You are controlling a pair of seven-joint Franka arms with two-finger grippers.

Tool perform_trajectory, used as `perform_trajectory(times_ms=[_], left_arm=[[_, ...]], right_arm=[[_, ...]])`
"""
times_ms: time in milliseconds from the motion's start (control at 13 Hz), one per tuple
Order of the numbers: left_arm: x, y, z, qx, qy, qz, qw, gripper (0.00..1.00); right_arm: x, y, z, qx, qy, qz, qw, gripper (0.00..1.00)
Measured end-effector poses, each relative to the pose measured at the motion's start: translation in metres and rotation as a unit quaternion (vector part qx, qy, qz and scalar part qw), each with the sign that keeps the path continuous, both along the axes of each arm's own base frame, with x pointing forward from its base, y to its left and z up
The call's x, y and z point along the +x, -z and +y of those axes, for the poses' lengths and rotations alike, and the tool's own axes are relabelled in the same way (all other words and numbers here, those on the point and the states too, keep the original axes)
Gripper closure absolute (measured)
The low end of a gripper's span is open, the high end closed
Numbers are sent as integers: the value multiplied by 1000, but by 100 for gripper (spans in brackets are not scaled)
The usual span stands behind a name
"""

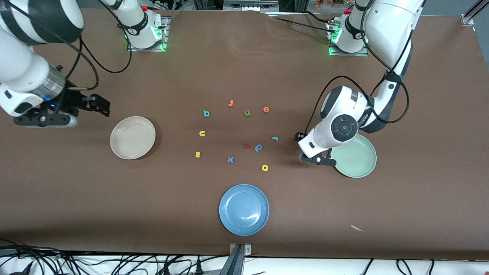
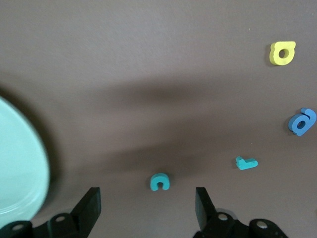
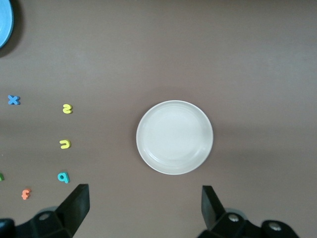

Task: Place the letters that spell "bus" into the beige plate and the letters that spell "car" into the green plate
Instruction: 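Grasp the 2 with the right gripper while the left gripper grasps the c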

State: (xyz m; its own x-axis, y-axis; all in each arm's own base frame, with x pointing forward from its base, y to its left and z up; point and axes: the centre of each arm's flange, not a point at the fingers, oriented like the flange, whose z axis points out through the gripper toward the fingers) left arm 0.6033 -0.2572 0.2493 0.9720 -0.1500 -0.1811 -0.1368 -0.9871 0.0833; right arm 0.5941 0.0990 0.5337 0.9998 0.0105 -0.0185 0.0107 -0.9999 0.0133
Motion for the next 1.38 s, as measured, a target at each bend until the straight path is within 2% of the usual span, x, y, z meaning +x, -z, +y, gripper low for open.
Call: perform_trajectory(times_ms=[231,385,538,615,692,1000,1231,1385], left_arm=[[-21,33,-3,-5,-10,-9,1000,15],[-36,50,-3,-4,-9,-9,1000,19],[-43,59,-4,-3,-8,-10,1000,34],[-45,60,-6,-4,-7,-11,1000,35],[-47,62,-8,-4,-6,-13,1000,41],[-54,71,-7,-4,-6,-14,1000,44],[-57,77,-6,-2,-7,-11,1000,47],[-56,77,-4,-3,-8,-14,1000,68]], right_arm=[[8,35,37,-2,12,3,1000,0],[10,64,62,-4,24,4,1000,0],[6,97,93,-5,39,5,999,0],[2,117,113,-8,50,9,999,0],[-2,136,134,-10,58,11,998,0],[-6,215,189,-12,88,5,996,0],[-4,259,202,-9,94,-2,996,0],[-1,283,206,-4,97,-9,995,0]])
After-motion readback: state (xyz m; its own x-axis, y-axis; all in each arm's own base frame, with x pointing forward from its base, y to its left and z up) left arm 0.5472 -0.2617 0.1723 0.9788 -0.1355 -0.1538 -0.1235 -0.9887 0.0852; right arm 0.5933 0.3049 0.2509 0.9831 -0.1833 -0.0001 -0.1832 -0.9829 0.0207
